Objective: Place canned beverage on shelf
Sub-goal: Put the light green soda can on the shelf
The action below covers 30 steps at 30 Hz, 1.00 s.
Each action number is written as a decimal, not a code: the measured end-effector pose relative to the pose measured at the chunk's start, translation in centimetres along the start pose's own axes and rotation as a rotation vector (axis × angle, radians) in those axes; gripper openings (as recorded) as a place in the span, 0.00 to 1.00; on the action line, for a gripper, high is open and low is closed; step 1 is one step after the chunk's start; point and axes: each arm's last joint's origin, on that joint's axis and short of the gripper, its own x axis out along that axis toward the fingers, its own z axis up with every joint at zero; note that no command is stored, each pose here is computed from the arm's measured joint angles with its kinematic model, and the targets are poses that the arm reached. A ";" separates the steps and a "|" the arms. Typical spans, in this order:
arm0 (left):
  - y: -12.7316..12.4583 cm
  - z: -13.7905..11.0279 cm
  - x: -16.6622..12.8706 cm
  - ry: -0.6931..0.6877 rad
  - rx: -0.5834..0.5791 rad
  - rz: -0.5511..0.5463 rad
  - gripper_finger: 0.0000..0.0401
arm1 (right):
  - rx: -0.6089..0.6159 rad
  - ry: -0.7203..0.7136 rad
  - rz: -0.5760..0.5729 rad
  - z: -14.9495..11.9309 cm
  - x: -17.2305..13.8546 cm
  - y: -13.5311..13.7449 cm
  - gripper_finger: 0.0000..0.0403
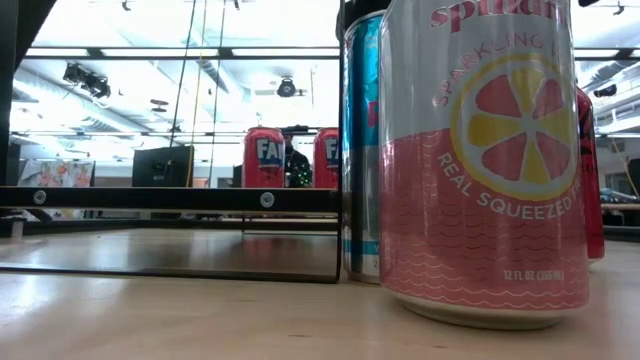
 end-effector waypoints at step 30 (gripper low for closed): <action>3.1 -0.5 2.6 0.139 -0.072 -0.046 0.87 | -0.002 -0.007 0.000 0.1 0.1 0.1 0.83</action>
